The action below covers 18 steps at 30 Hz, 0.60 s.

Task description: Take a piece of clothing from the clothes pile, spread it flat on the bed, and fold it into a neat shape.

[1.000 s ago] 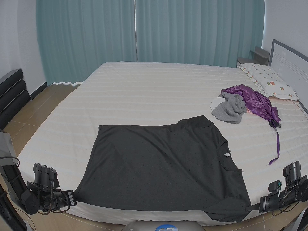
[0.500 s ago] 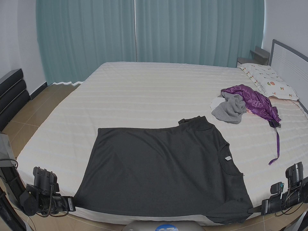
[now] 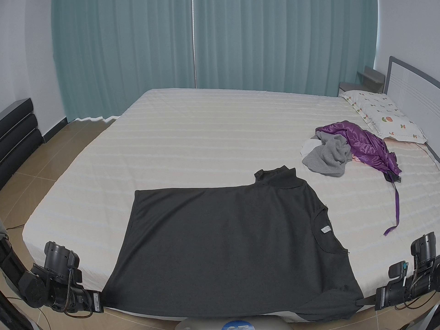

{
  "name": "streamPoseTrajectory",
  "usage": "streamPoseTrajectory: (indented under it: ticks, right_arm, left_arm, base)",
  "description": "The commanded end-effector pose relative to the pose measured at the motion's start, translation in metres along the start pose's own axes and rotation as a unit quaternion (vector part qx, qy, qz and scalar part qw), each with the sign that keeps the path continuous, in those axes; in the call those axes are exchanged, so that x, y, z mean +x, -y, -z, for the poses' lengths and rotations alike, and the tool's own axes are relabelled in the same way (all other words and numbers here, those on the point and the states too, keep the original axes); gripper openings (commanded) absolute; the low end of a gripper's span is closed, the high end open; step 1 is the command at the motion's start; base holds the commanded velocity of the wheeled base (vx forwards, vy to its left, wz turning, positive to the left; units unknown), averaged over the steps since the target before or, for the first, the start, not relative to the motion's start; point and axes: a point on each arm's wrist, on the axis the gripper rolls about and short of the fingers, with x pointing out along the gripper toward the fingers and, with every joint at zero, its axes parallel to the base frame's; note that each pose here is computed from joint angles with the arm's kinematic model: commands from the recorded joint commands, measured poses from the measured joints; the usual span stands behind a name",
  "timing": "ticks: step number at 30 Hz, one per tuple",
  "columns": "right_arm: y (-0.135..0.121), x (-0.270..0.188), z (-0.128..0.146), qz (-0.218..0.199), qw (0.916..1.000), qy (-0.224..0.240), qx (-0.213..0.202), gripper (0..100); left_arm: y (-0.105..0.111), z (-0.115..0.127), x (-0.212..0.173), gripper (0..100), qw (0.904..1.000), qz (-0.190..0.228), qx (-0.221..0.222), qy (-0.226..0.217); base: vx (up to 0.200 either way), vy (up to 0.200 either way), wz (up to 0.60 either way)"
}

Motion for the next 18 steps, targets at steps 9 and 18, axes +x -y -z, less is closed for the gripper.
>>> streamPoseTrajectory:
  ticks: [9,18]
  right_arm:
    - [-0.003,-0.005,-0.010,0.002,0.9993,0.036,-0.013,0]
    - [-0.005,-0.004,-0.045,-0.002,0.9977,0.067,-0.006,0]
  left_arm:
    - [0.007,-0.027,-0.010,0,0.9983,0.017,-0.012,0.055]
    - [0.018,-0.067,-0.009,0,0.9900,0.038,-0.082,0.108]
  base:
    - [0.000,0.000,0.00]
    - [0.000,0.000,0.00]
